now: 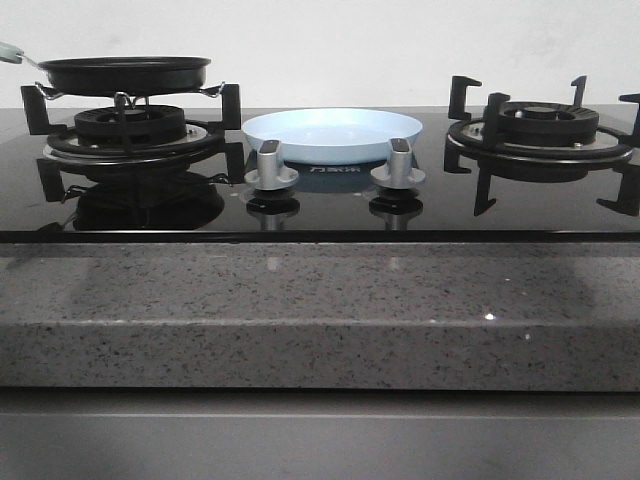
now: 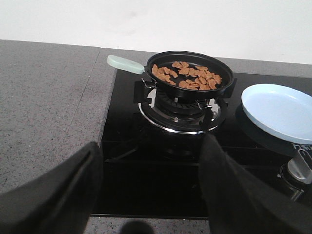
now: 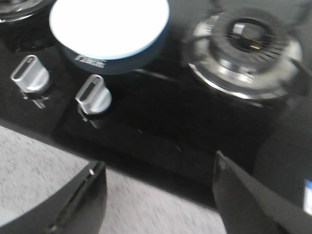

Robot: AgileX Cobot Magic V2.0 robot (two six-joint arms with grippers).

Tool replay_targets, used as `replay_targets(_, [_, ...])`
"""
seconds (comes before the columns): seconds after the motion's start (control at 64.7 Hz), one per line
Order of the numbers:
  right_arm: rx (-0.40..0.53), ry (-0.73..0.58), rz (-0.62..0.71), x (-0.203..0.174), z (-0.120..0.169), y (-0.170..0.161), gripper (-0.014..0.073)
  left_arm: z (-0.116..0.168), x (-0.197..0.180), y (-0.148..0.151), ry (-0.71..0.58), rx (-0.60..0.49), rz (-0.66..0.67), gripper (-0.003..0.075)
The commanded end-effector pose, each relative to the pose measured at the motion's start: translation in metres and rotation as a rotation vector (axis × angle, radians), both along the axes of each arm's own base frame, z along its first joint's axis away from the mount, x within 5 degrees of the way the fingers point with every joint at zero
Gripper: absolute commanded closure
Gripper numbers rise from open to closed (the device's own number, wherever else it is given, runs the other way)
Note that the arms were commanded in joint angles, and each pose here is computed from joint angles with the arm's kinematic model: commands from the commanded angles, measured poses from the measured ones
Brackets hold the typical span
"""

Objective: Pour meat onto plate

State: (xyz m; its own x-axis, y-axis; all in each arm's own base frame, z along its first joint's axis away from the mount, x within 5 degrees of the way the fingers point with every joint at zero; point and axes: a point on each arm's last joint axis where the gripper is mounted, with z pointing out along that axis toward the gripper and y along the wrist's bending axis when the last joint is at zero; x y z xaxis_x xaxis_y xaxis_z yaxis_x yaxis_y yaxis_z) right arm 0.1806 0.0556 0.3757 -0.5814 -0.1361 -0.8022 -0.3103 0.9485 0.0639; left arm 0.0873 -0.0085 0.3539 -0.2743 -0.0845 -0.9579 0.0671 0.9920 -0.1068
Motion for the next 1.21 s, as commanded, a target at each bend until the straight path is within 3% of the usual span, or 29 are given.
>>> replay_targets(0.0, [0.02, -0.072, 0.022, 0.021, 0.02, 0.01, 0.011, 0.018, 0.002, 0.0, -0.107, -0.017, -0.002, 0.0282])
replay_targets(0.556, [-0.025, 0.184, 0.056, 0.152, 0.008, 0.053, 0.011, 0.018, 0.002, 0.0, -0.107, -0.017, -0.002, 0.0282])
replay_targets(1.19, [-0.05, 0.23, 0.068, 0.247, -0.018, 0.079, 0.011, 0.018, 0.002, 0.0, -0.107, -0.017, -0.002, 0.0282])
